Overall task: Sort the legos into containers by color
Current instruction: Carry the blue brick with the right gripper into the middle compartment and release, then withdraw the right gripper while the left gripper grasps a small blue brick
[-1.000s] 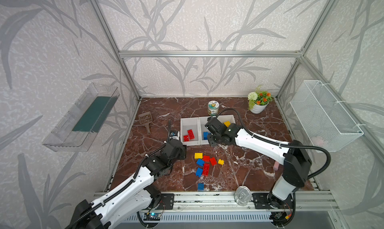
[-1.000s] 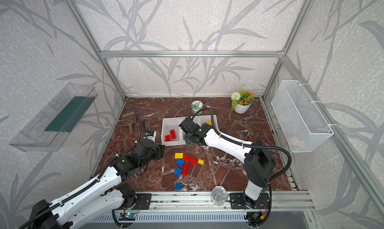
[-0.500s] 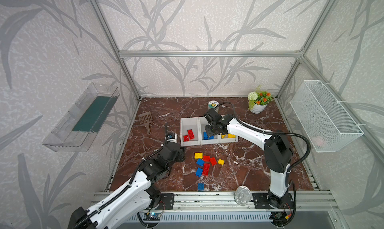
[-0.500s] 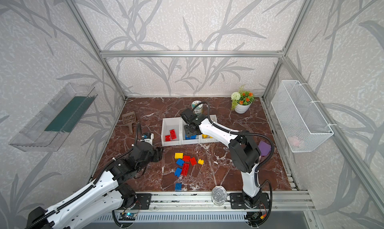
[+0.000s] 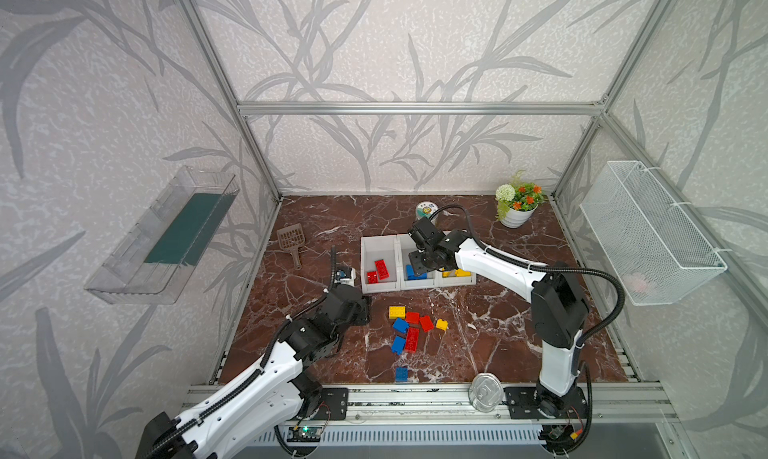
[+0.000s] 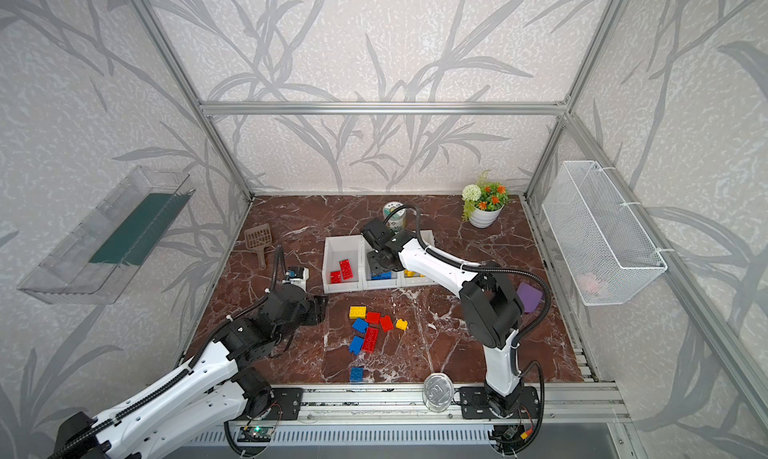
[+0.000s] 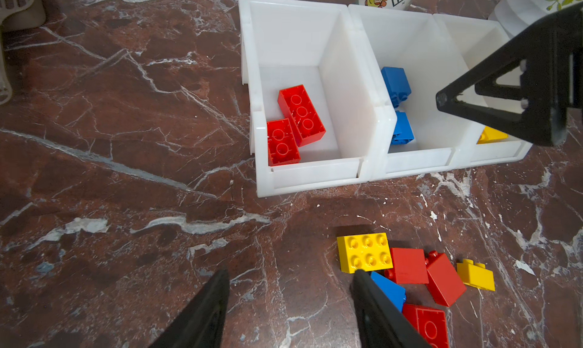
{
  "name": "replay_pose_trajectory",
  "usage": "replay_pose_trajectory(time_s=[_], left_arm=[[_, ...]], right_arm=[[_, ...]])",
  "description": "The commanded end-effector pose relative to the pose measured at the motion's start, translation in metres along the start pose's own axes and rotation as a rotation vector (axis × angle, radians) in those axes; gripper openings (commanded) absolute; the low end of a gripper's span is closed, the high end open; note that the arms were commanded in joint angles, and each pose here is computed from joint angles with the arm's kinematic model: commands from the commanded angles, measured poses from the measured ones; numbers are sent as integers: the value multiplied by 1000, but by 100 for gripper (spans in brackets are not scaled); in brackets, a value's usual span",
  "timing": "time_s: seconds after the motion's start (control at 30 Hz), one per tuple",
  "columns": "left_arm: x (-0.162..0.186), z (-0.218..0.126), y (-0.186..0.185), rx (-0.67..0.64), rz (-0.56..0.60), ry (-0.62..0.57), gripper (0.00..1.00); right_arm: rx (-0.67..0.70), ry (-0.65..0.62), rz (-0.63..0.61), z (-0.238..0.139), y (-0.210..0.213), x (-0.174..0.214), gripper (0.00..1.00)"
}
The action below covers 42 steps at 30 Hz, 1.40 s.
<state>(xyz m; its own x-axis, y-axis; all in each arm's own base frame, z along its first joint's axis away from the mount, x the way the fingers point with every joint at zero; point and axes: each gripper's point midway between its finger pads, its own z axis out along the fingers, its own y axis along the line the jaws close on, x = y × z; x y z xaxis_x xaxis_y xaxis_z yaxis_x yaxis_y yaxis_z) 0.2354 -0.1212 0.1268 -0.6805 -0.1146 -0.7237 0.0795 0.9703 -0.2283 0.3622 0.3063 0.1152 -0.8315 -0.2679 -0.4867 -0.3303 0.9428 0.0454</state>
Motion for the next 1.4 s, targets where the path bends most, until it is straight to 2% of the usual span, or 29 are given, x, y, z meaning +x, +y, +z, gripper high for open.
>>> replay_pose_trajectory(time_s=[0.0,0.5,0.8,0.97,1.1,1.37], left_arm=[[10,2,2,0,-4,37,65],[41,-1,-18,93,19,193,64],[92,-26,-46,175,90,405,64],[123,-40,-57,204,58,538,64],[142,-44,-70,220,46,608,65],[166,-41,-97,204,103,695,66]], right_arm=[[-16,-24,20,-20,-2,-2,62],[-9,-66,111,-61,-29,32,62],[9,-63,143,-70,-46,64,62],[8,-64,159,-72,-54,82,62],[8,-59,174,-73,-60,97,62],[13,-60,205,-75,-72,122,62]])
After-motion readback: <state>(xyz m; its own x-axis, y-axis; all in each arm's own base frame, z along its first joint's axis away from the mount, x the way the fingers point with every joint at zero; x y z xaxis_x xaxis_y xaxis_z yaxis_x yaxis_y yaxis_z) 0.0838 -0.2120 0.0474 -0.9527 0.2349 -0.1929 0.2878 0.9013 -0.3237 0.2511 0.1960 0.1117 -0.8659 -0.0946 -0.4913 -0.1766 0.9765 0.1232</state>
